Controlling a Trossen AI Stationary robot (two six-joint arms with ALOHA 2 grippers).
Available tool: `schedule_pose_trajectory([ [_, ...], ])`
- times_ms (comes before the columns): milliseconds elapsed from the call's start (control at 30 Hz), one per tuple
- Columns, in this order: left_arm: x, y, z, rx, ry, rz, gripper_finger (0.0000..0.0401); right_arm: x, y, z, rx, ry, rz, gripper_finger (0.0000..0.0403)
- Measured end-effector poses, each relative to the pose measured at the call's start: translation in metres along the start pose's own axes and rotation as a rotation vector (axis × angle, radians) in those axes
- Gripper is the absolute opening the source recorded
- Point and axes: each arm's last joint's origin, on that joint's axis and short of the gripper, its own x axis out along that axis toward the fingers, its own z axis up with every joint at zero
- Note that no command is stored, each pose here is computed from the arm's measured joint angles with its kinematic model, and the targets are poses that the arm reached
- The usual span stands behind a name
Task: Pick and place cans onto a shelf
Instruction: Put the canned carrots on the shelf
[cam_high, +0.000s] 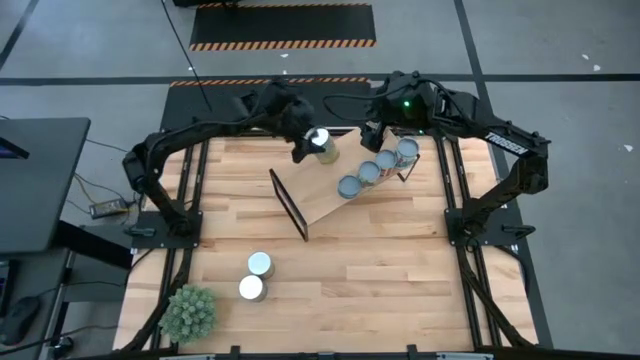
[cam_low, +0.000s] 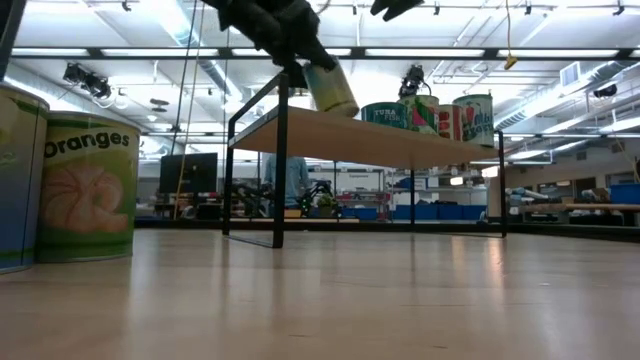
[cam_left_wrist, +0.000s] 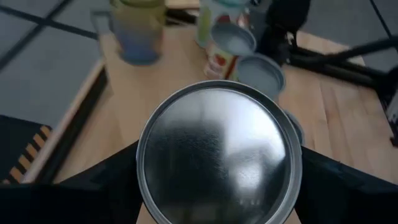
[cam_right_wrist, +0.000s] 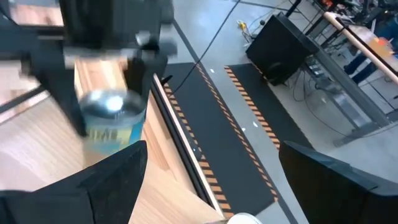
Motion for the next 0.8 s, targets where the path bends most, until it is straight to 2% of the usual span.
schedule_pose_trajectory([
  [133,0.018,-0.006,-0.006,0.027,0.048,-0.018,0.0321,0.000,0.000,0.001,0.004,-0.011,0.001,0.0372],
  [433,0.031,-0.023,-0.008,0.174,0.084,0.059,0.0322,0.000,0.000,0.001,0.005,-0.012,0.001,0.0372],
  [600,0.037,-0.029,-0.009,0.244,0.099,0.093,0.0338,0.000,0.000,0.002,0.007,-0.017,0.000,0.0372],
  [800,0.050,-0.033,-0.014,0.263,0.129,0.088,0.0353,0.000,0.000,0.002,0.008,-0.017,0.000,0.0372],
])
